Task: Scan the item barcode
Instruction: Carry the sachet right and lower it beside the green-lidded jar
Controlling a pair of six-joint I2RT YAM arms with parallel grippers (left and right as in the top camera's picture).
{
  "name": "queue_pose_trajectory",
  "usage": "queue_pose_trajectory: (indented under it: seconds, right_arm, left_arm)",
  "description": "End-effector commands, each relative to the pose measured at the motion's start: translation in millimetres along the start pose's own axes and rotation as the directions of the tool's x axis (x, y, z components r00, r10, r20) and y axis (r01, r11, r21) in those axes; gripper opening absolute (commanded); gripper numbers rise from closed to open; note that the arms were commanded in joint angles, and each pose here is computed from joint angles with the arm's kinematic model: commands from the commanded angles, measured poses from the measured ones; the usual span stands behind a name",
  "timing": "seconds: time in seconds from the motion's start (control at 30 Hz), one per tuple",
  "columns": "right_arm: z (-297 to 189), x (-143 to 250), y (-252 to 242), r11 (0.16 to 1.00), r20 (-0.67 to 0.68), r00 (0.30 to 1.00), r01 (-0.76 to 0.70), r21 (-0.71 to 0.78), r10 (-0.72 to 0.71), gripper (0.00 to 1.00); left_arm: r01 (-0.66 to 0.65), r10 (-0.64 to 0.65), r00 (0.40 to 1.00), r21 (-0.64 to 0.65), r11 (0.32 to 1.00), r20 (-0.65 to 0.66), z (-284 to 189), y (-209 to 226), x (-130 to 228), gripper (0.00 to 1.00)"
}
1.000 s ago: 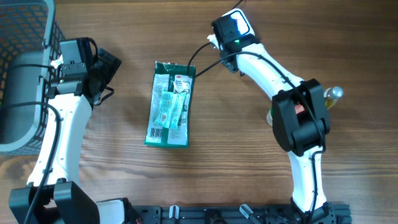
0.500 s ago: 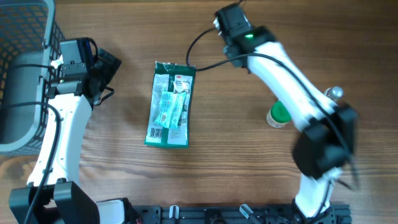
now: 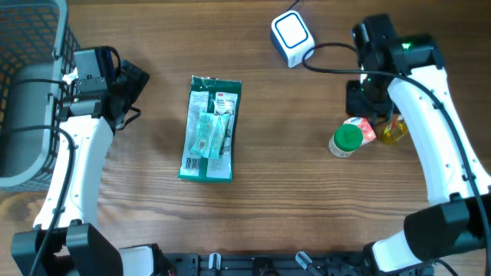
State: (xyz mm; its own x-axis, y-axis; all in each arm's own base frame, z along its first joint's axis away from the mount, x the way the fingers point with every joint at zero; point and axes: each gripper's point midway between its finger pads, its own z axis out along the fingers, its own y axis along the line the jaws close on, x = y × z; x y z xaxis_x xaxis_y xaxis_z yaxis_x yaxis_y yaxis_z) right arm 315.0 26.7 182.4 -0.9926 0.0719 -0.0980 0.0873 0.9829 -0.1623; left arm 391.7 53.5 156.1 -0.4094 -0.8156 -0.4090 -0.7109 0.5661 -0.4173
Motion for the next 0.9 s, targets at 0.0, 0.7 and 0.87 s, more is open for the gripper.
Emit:
queue_pose_trajectory:
  seconds: [0.0, 0.7, 0.87]
  right_arm:
    - [29, 12, -10, 0.998, -0.072, 0.997, -0.011, 0.062, 0.016, 0.11]
    - [63, 2, 15, 0.999, -0.029, 1.0, -0.009, -0.041, 0.008, 0.48]
    - [65, 12, -4, 0.983, -0.046, 0.984, -0.168, 0.072, 0.172, 0.49]
  left_arm:
    - [-0.011, 0.01, 1.0, 0.009, 1.0, 0.024, -5, -2, -7, 1.0]
    - [-0.011, 0.01, 1.0, 0.009, 1.0, 0.024, -5, -2, -7, 1.0]
    - [-0.011, 0.011, 1.0, 0.009, 1.0, 0.024, -5, -2, -7, 1.0]
